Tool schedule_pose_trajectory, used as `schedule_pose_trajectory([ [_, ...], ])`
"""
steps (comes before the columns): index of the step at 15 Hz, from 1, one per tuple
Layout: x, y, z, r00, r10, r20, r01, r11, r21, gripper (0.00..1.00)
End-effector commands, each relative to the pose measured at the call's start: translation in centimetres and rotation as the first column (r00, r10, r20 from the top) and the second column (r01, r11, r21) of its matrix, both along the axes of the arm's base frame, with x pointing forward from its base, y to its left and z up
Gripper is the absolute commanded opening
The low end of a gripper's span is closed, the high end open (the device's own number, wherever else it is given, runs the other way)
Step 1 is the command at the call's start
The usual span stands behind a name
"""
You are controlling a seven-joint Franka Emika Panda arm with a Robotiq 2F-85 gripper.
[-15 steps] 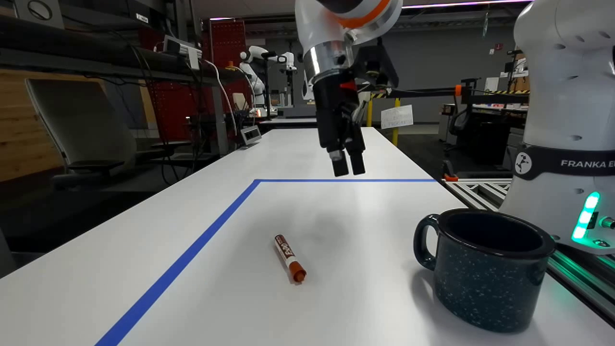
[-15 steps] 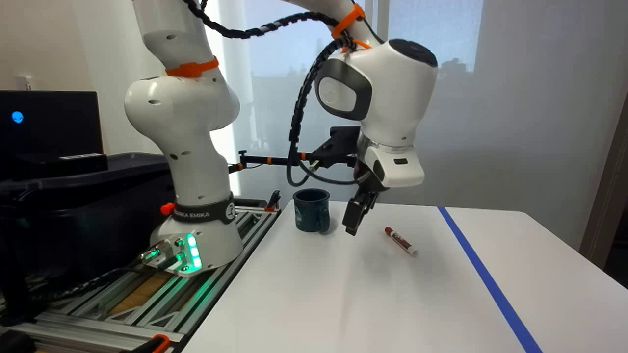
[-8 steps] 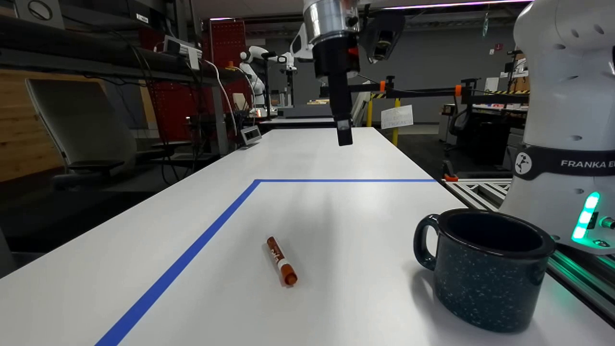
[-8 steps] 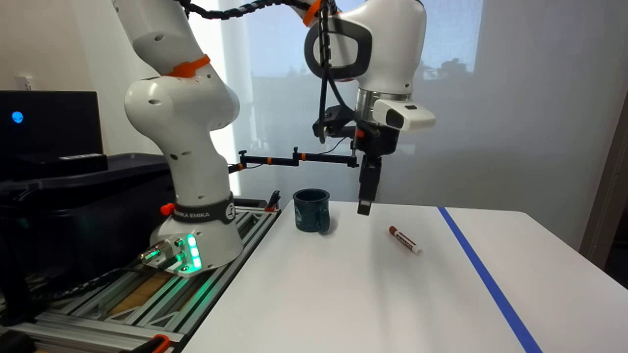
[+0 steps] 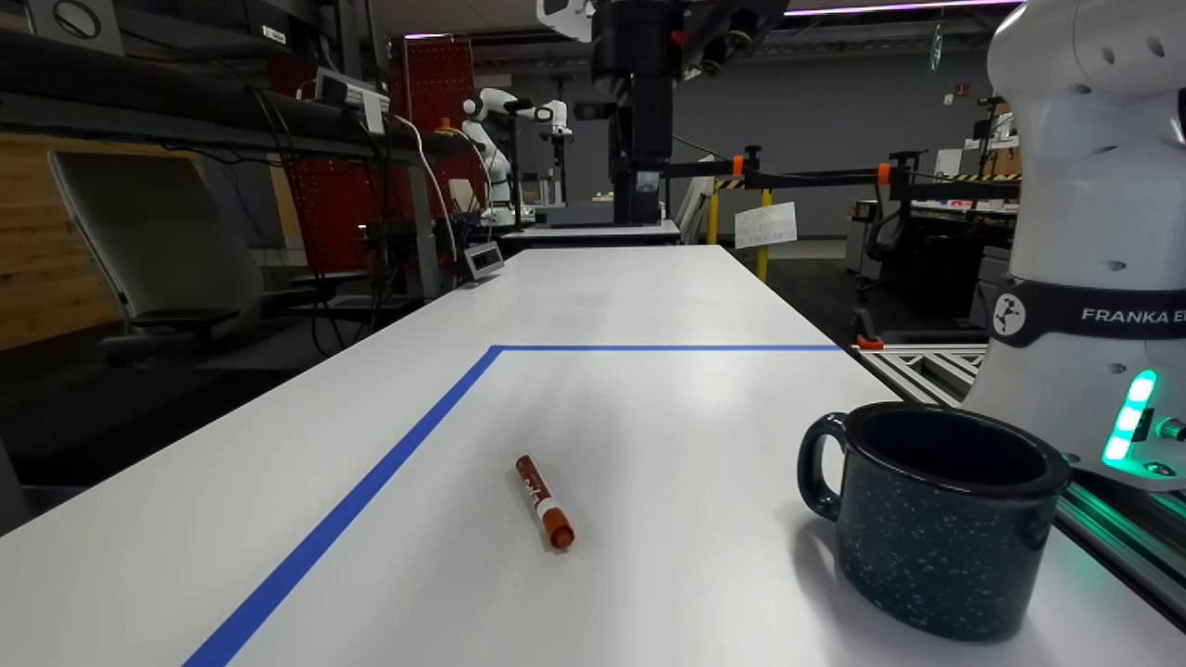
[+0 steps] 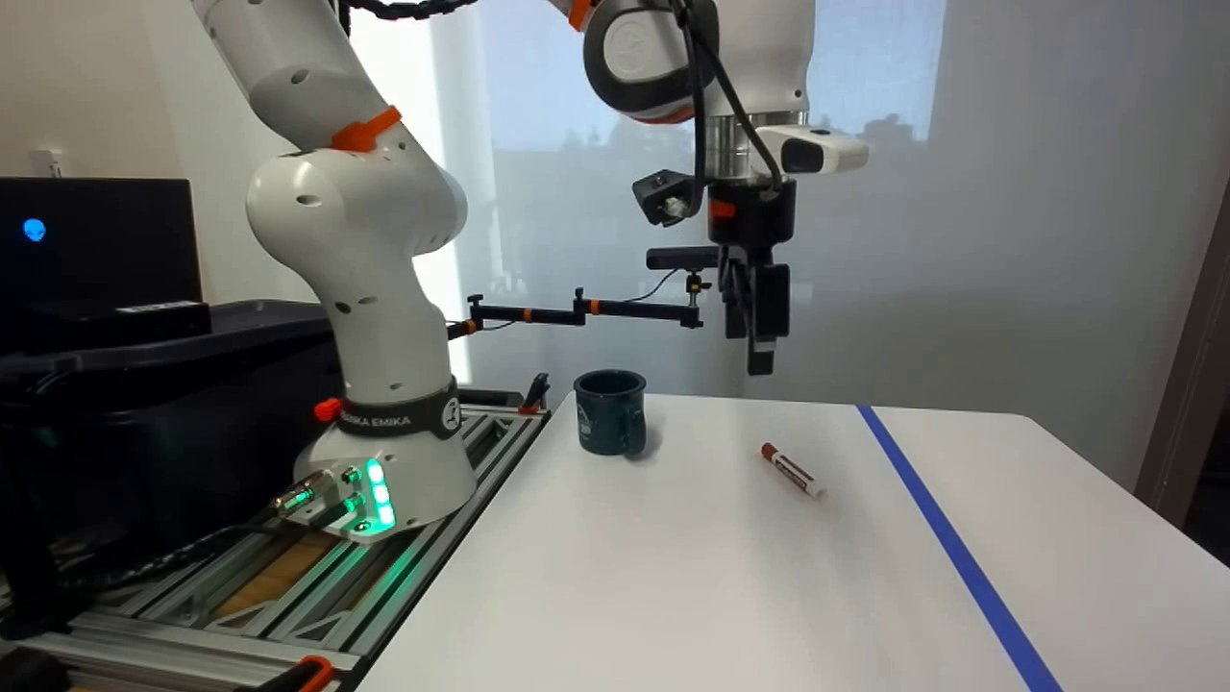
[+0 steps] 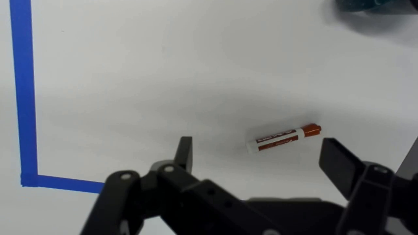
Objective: Take the marker out of the mug and place it on the table
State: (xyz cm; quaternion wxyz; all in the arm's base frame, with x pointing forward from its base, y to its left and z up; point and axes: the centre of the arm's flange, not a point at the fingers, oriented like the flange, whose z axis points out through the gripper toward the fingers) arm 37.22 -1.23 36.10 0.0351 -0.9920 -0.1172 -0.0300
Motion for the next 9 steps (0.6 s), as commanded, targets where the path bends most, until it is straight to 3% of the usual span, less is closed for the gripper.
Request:
schedule_pose_trajectory([
  [1,0.0,0.0,0.02,1.0,0.003,0.001,-0.003,1.0,0.0,1.0],
  [9,0.01,-0.01,0.03,1.0,0.011,0.002,-0.011,1.0,0.0,1.0],
])
